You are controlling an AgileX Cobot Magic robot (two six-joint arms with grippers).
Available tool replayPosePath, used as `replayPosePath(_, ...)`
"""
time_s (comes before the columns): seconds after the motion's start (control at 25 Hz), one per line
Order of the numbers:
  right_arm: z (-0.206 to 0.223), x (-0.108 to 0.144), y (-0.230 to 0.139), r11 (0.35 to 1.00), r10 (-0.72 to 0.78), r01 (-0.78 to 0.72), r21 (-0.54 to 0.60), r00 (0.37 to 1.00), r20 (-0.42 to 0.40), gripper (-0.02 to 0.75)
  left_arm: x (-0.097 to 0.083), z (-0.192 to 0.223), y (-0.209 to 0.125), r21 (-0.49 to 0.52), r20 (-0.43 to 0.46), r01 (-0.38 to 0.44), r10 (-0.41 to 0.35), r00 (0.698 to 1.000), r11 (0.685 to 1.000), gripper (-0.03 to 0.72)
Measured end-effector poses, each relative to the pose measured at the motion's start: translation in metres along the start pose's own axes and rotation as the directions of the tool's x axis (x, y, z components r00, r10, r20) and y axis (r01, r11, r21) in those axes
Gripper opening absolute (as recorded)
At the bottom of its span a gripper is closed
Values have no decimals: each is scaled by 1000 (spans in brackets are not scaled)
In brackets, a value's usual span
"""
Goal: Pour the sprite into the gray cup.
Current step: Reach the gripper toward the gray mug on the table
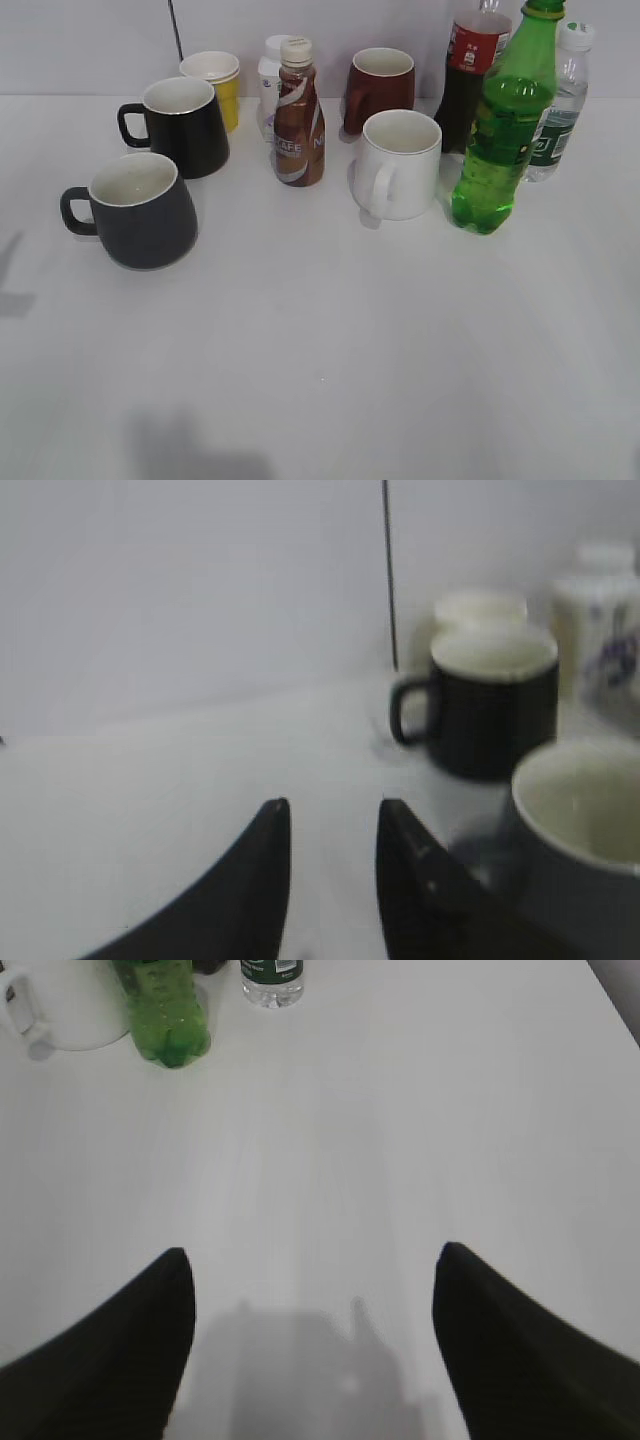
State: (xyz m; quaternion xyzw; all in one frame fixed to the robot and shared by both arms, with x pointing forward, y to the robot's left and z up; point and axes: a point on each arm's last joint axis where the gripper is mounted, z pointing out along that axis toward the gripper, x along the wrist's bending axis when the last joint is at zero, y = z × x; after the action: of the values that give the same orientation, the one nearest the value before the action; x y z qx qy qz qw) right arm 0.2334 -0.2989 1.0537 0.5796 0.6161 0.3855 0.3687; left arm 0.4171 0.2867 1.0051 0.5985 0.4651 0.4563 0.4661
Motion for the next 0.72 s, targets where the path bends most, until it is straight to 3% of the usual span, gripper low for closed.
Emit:
replayPosePath(0.16,0,0,0,1000,0,0,0,1000,0,555,-5,28,-28,56,54,14,-17,998,998,258)
replayPosePath(0.4,0,0,0,1000,0,0,0,1000,0,555,-12,51,-65,160,120,21,-40,992,987,385)
replayPosePath(0.72,0,0,0,1000,0,0,0,1000,0,555,-16,63,-82,171,147,38,-64,987,985,398)
